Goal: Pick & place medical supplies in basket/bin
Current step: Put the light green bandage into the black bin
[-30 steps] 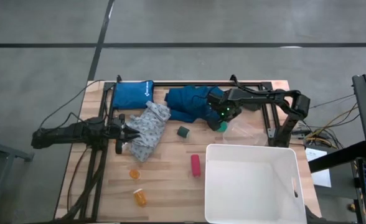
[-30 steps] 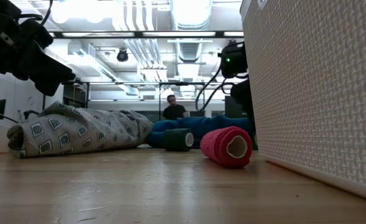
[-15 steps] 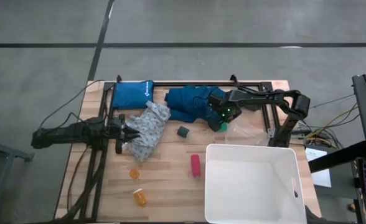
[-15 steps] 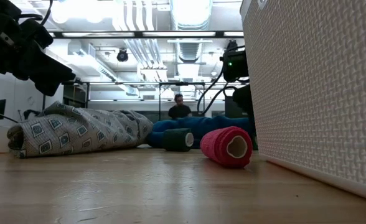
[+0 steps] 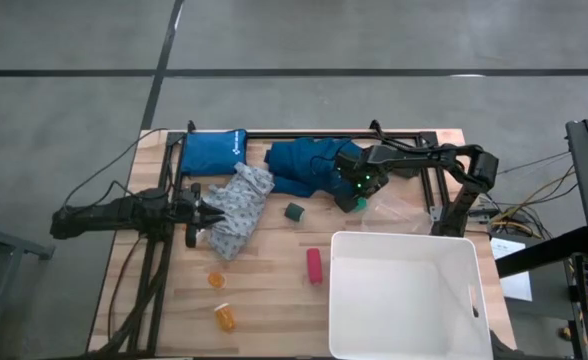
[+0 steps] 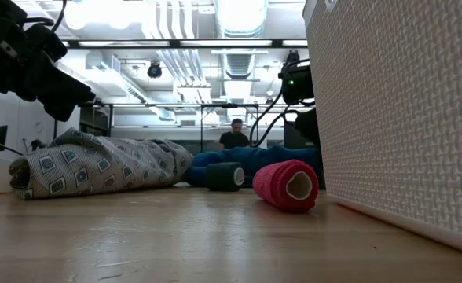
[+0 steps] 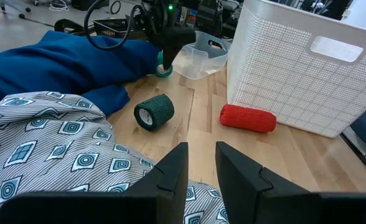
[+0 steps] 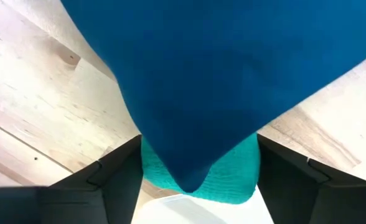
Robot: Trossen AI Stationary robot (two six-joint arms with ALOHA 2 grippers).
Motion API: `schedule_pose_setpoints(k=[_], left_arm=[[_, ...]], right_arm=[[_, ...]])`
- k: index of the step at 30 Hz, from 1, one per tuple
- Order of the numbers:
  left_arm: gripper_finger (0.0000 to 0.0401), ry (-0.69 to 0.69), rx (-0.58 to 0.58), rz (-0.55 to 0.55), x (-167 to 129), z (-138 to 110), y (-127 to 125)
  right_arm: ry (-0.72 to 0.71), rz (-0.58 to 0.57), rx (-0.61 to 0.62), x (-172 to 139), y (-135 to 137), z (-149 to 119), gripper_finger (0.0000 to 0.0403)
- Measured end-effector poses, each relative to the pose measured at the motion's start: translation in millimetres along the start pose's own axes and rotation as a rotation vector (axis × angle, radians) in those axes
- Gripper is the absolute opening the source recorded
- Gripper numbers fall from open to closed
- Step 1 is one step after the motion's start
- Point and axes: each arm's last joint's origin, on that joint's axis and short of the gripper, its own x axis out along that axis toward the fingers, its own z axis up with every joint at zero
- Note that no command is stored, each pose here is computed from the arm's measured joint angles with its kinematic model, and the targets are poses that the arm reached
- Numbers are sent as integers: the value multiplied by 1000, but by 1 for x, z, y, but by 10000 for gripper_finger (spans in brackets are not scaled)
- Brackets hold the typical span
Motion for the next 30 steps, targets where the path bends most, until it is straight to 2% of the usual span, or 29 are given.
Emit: schedule_pose_setpoints(k=[5,15,22,26,30], left_arm=[[88,0,0,0,0,0,0],[88,0,0,0,0,0,0],[88,0,0,0,0,0,0],[88,0,0,0,0,0,0],[88,0,0,0,0,0,0]], right_arm=[[-6,3,-5,0,0,1,245],[-27,15,-13,-3,3,4,240],[-21,26,-85,-32,12,10,240],[37,-5,-174,-52,14,8,240],[6,-26,-273,-74,19,11,240]])
